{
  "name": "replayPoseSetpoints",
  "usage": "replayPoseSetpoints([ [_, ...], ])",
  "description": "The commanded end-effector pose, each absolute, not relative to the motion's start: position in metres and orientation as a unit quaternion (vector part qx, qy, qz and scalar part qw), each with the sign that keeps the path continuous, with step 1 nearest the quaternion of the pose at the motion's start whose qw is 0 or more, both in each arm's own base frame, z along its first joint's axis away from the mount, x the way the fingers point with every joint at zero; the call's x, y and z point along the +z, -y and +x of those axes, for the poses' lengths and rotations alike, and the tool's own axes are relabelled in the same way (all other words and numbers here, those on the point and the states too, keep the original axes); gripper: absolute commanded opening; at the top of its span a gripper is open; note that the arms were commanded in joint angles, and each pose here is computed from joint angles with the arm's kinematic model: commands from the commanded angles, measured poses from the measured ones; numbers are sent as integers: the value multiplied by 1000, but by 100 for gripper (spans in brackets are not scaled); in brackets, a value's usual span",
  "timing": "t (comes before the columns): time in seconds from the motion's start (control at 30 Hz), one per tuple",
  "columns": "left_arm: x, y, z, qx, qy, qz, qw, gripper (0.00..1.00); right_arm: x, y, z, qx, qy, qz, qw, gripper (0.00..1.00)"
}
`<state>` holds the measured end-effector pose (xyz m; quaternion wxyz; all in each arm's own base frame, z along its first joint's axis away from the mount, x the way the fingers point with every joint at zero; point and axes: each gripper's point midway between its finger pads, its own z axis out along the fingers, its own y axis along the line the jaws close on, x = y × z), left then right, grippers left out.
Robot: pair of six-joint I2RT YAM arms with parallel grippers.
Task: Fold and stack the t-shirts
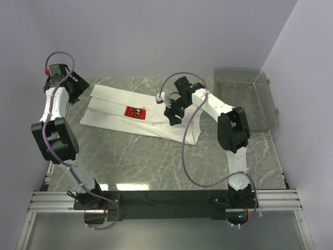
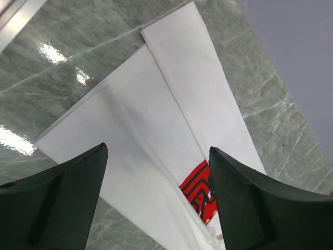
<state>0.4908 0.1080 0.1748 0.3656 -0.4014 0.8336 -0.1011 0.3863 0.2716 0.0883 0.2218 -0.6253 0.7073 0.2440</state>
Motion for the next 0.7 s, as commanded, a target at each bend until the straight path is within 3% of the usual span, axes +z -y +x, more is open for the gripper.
replayPoseSetpoints([
  [0.0,194,-111,470,-88,-834,-368,401,85,91,-282,413,183,-694,-644,264,64],
  [0.47,175,-96,392,-122,-828,-392,382,86,51,-291,427,131,-722,-637,238,60],
  [0.67,178,-97,387,-125,-825,-395,384,86,48,-293,436,113,-735,-624,239,50],
])
